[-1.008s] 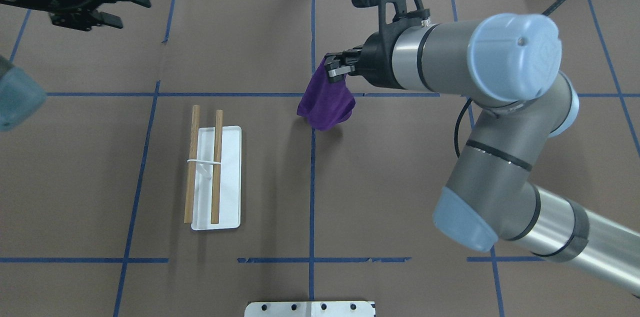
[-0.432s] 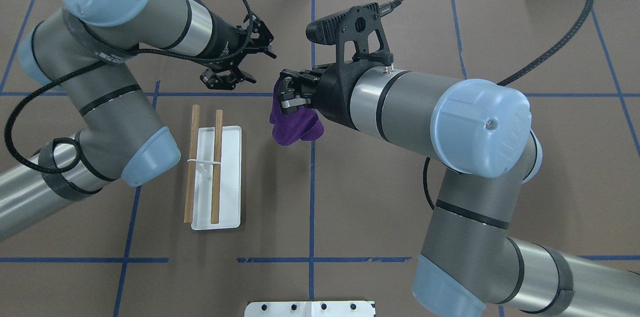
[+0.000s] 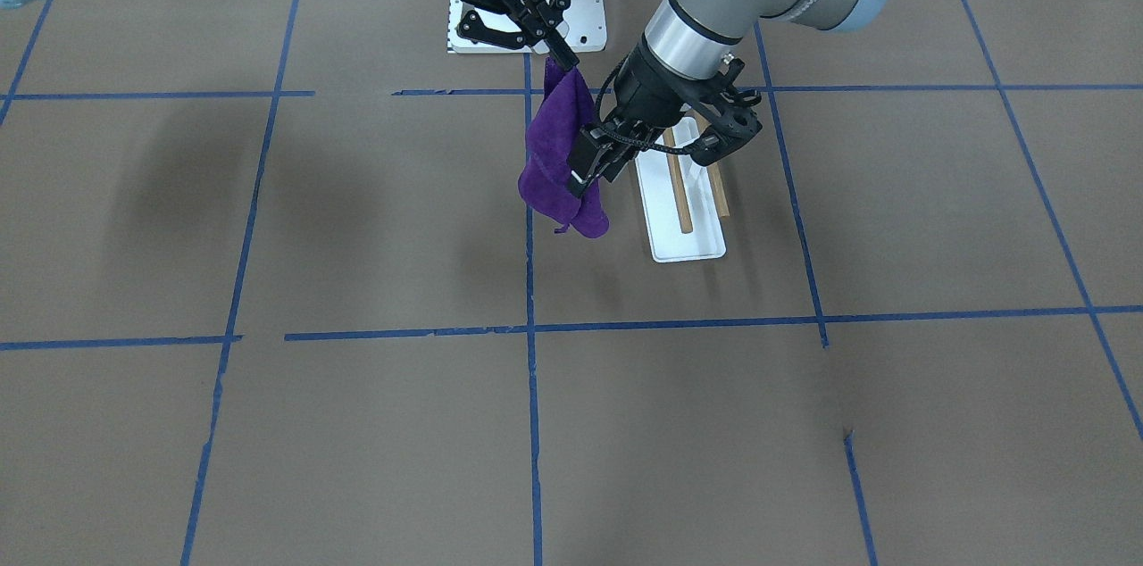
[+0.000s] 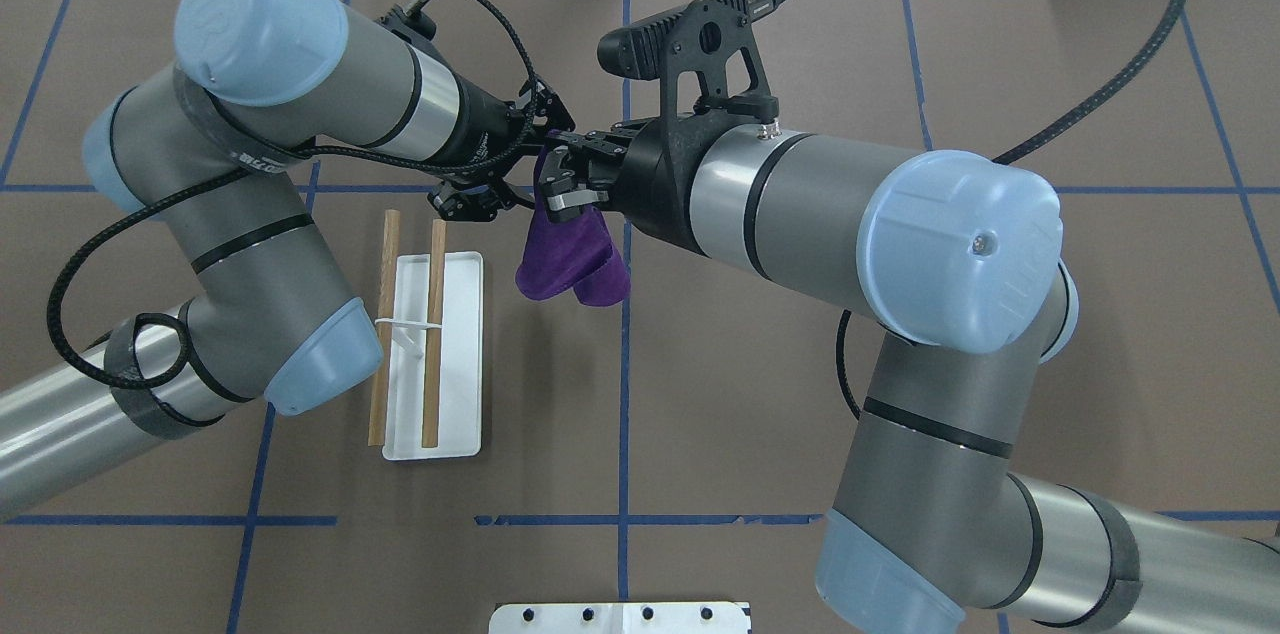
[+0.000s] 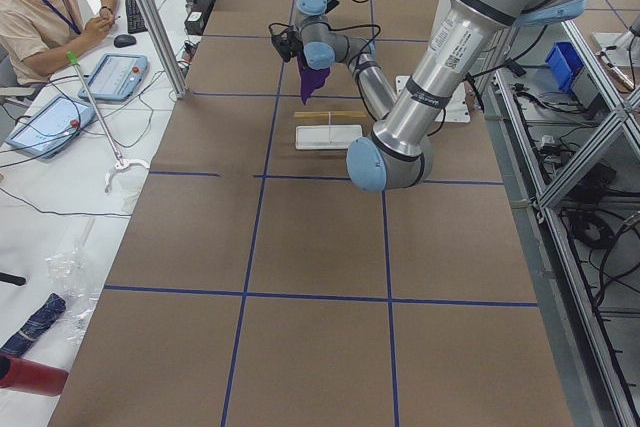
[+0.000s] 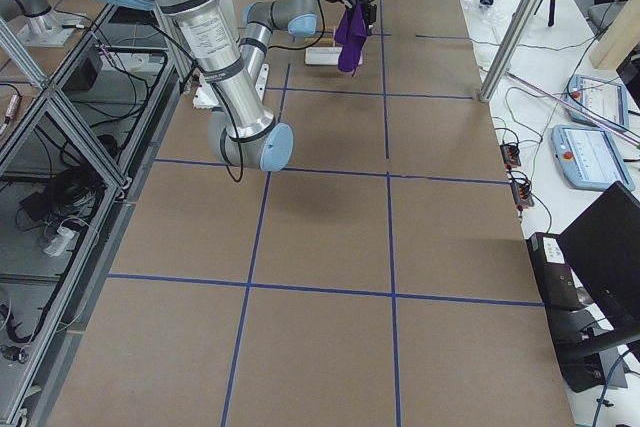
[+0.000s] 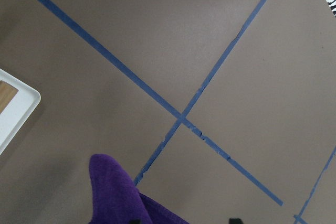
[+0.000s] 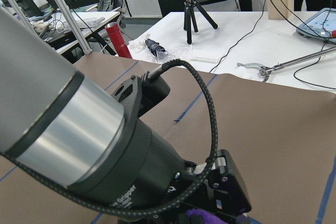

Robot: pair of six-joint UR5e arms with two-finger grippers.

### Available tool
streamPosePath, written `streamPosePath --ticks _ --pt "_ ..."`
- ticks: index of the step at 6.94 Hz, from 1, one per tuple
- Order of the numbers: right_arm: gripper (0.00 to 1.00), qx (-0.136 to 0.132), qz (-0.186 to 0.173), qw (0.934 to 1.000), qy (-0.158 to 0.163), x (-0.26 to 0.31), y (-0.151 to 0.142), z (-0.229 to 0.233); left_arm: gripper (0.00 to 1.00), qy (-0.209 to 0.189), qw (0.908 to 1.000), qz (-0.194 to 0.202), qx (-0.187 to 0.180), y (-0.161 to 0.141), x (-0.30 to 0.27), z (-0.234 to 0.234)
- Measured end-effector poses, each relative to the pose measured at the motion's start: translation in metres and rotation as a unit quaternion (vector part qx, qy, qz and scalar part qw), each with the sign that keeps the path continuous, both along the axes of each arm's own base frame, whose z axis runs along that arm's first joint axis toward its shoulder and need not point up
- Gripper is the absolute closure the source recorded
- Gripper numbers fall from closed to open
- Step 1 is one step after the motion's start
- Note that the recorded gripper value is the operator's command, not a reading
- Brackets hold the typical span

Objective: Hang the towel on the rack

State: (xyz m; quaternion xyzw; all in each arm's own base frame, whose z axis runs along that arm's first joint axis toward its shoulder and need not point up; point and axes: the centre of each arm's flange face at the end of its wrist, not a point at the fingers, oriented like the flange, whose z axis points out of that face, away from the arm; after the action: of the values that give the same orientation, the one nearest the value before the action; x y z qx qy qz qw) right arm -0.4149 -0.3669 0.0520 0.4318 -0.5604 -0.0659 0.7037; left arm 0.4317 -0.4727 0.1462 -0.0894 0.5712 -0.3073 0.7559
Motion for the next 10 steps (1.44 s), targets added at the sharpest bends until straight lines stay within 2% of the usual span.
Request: streamPosePath --ticks 4,5,7,8,9,10 --pt "1.00 0.002 0.003 1.0000 -0.001 0.003 -0.002 -0.001 0.82 -0.003 1.0000 -0.007 0.002 0.006 -0.006 0.009" --pt "1.00 0.002 0.004 1.0000 0.000 0.004 -0.003 -0.001 1.00 -0.003 1.0000 -0.007 0.002 0.007 -0.007 0.010" --pt "1.00 0.001 0.005 1.0000 0.001 0.004 -0.004 0.001 1.00 -0.003 1.0000 -0.008 0.002 0.008 -0.008 0.010" --pt "0.16 0.001 0.004 1.0000 0.003 0.004 -0.004 0.003 1.00 -0.002 1.0000 -0.008 0.003 0.008 -0.009 0.009" --pt "0.00 -0.002 0.002 1.0000 0.007 0.002 -0.004 0.005 1.00 0.000 1.0000 -0.008 0.004 0.009 -0.010 0.008" --pt "0.00 -0.011 -0.002 0.9998 0.017 0.000 -0.004 0.009 1.00 0.002 0.9999 -0.008 0.007 0.011 -0.013 0.006"
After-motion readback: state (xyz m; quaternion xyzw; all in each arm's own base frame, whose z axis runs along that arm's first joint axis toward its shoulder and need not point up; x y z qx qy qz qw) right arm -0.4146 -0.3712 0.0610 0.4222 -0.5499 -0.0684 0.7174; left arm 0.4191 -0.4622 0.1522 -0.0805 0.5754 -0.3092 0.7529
